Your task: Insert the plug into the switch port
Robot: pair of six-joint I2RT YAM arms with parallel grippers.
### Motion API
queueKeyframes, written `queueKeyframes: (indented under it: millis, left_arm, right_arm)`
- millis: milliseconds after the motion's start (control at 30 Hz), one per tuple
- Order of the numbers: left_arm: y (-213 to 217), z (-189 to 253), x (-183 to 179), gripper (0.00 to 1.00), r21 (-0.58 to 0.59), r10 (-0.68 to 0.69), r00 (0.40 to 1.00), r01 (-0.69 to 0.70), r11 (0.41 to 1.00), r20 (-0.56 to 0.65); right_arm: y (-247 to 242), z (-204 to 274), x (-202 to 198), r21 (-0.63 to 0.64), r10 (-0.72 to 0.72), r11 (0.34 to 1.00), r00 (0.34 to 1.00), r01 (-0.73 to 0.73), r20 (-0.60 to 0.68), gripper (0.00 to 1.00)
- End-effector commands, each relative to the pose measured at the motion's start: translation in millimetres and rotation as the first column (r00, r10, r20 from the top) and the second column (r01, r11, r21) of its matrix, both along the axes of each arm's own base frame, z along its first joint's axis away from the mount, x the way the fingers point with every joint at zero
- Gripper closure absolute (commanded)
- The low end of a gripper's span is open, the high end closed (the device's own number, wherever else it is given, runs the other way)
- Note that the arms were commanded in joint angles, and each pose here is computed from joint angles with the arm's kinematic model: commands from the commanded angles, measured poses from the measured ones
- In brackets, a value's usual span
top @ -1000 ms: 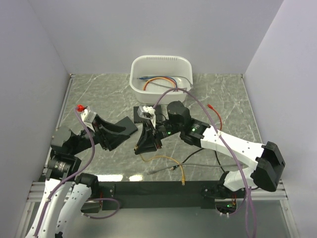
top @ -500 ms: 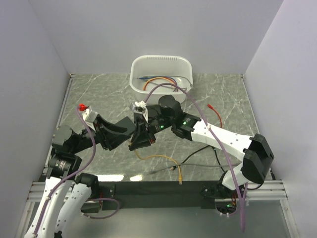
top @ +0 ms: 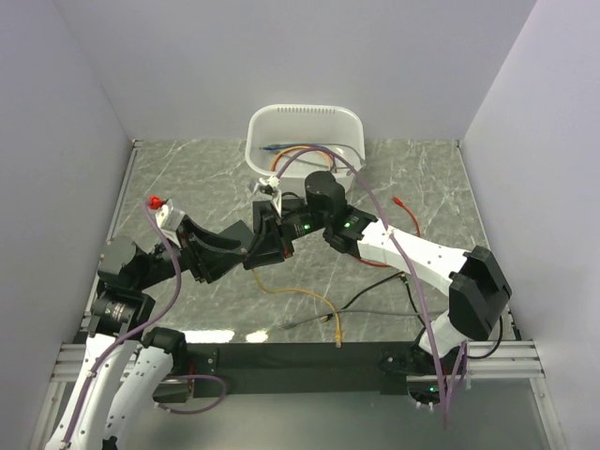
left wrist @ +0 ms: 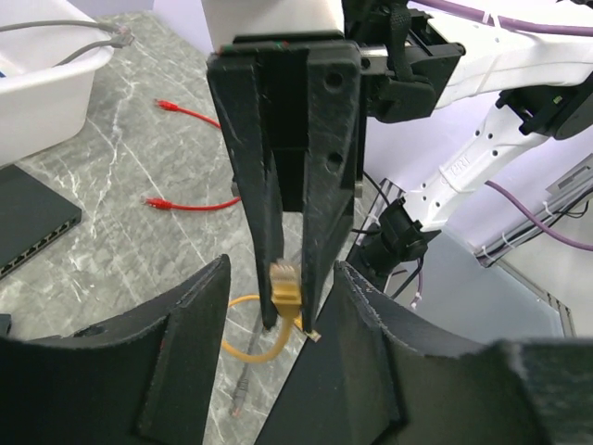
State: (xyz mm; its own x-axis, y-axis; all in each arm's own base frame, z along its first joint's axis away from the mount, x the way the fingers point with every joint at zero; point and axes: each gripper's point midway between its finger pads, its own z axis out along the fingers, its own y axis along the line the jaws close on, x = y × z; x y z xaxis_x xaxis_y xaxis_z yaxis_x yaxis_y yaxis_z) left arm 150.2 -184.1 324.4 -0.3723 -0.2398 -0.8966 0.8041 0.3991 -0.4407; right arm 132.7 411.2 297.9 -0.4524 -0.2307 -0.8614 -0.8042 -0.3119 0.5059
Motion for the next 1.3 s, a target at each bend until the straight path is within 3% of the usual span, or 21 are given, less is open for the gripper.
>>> queueKeyframes:
  millis: [0, 233, 800, 1100, 1267]
  left_arm:
    - [0.1, 4.0, -2.7, 0.45, 0.008, -0.007, 0.999, 0.006, 1.000, 0.047]
    - [-0.6, 1.5, 0.4, 0.52, 0.011, -0.005, 0.999, 0.005, 1.000, 0.032]
    - [6.1, 6.3, 4.8, 0.56, 0.006, 0.062, 0.997, -0.063, 0.998, 0.054]
    - [4.3, 2.7, 6.6, 0.67, 0.012, 0.050, 0.998, -0.050, 0.999, 0.035]
    - [4.1, 3.6, 5.7, 0.90, 0.012, 0.047, 0.998, -0.047, 0.999, 0.038]
  right_arm:
    - [3.1, 25.8, 8.4, 0.079, -0.005, 0.997, 0.999, 0.002, 0.046, 1.00]
    - [3.6, 29.3, 9.7, 0.098, -0.003, 0.995, 0.999, 0.000, 0.033, 1.00]
    - [8.6, 18.2, -1.1, 0.090, 0.042, 0.995, 0.999, -0.043, 0.013, 1.00]
    - [13.9, 27.6, 3.5, 0.100, 0.035, 0.994, 0.999, -0.036, 0.013, 1.00]
    - [16.4, 31.1, 7.3, 0.108, 0.019, 0.994, 1.000, -0.020, 0.009, 1.00]
